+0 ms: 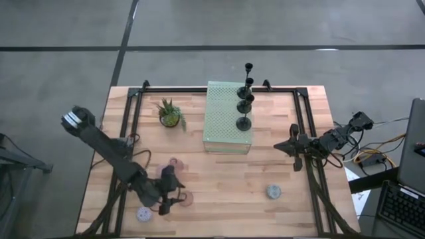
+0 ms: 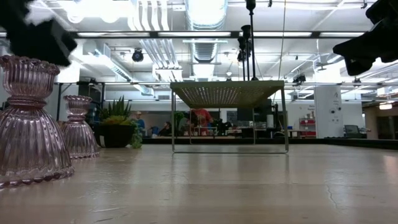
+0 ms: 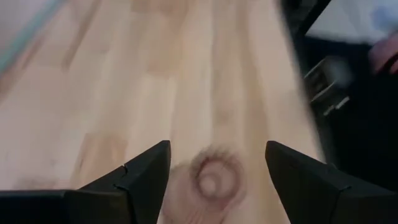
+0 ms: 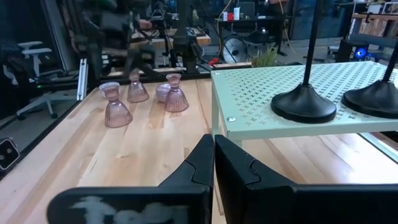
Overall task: Pick & Place candle stick holders
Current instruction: Put the bottom right pink candle holder on the shelf
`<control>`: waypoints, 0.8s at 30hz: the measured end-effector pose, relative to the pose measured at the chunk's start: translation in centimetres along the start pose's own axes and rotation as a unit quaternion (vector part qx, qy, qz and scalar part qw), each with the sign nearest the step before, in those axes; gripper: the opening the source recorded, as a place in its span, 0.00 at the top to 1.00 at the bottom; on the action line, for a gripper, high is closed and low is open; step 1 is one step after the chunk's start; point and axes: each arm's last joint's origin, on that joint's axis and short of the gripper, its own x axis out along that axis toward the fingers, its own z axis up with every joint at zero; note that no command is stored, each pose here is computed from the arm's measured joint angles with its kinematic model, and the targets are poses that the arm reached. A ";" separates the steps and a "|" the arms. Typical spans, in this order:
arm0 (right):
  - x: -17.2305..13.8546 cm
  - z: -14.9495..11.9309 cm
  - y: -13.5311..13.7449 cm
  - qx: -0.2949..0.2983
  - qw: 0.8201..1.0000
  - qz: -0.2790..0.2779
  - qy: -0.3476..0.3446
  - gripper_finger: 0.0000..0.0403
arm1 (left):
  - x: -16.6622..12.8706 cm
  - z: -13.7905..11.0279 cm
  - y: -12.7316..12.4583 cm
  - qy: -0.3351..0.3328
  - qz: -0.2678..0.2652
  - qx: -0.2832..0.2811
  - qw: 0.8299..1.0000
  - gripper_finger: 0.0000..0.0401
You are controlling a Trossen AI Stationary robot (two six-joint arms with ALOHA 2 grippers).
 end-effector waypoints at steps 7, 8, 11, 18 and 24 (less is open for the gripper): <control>0.0 0.0 0.0 -0.001 1.000 0.001 -0.001 0.98 | 1.1 -0.8 -0.6 0.021 0.005 -0.006 1.000 0.34; 0.0 0.0 0.0 -0.001 1.000 0.001 -0.001 0.98 | 1.4 -1.1 -0.5 0.026 0.009 -0.006 1.000 0.34; 0.0 0.0 0.0 0.000 1.000 0.001 -0.001 0.98 | 1.5 -1.1 -0.5 0.026 0.007 -0.015 1.000 0.34; 0.0 0.0 0.0 -0.001 1.000 0.001 -0.001 0.98 | 2.0 -1.5 -0.6 0.033 0.007 -0.018 0.999 0.34; 0.0 0.0 0.0 -0.001 1.000 0.001 -0.001 0.98 | 2.3 -1.6 -0.7 0.036 0.011 -0.016 0.999 0.36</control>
